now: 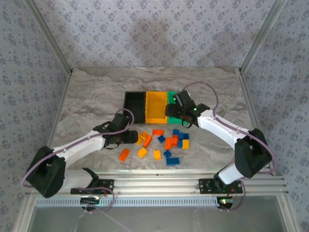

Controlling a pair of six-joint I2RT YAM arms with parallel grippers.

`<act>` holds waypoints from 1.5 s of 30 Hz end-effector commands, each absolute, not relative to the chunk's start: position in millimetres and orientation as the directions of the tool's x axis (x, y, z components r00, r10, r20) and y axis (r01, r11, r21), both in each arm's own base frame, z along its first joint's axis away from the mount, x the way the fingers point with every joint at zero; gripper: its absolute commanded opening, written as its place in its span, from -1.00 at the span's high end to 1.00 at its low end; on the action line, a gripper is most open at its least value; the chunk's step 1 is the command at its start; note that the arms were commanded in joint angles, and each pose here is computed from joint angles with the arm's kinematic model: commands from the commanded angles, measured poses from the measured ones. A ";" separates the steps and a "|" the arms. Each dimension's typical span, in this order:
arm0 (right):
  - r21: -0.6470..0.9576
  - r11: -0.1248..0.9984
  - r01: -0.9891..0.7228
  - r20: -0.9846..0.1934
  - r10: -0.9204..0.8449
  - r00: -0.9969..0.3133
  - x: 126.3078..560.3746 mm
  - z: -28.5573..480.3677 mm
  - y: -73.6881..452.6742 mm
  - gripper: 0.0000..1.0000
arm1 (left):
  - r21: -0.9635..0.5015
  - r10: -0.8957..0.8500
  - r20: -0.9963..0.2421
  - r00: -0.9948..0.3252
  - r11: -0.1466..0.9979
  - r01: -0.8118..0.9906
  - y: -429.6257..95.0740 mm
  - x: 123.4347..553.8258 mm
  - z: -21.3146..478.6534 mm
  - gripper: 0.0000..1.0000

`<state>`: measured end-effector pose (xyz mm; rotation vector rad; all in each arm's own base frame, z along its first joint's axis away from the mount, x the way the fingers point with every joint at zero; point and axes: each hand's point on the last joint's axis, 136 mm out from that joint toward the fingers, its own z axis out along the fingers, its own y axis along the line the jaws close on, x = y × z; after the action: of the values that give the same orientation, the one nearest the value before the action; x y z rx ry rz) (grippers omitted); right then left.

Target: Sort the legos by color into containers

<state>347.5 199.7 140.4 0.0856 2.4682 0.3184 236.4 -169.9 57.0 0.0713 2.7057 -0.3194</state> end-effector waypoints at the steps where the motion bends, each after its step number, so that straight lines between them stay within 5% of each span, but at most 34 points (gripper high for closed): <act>1: 0.250 0.968 0.015 -0.622 0.172 -0.764 344.2 152.0 188.1 -0.63 | -0.164 0.033 -0.467 -0.884 0.979 0.123 -174.9 250.3 64.5 -0.53; 7: 0.253 0.967 0.019 -0.633 0.181 -0.752 339.6 155.6 181.9 -0.64 | -0.133 0.037 -0.464 -0.885 0.985 0.111 -172.0 252.3 52.6 -0.38; 22: 0.244 0.969 0.044 -0.641 0.196 -0.742 338.9 156.2 170.8 -0.63 | -0.133 0.033 -0.467 -0.884 0.985 0.107 -171.7 252.0 54.1 0.41; 28: 0.270 0.961 0.063 -0.634 0.227 -0.739 335.4 155.2 169.0 -0.64 | -0.158 -0.017 -0.560 -0.828 0.984 0.086 -164.6 257.5 104.0 0.48; 35: 0.283 0.956 0.076 -0.632 0.246 -0.735 326.4 149.8 162.4 -0.64 | -0.171 -0.090 -0.698 -0.711 0.984 0.043 -172.9 320.9 176.0 0.53; 45: 0.285 0.954 0.094 -0.624 0.260 -0.737 309.1 145.4 148.5 -0.64 | -0.139 -0.114 -0.702 -0.703 0.990 -0.022 -191.7 419.5 160.3 0.49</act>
<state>313.5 157.9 142.6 0.2039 2.4105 0.3136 399.8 -185.2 151.6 -0.1091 2.3800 -0.1636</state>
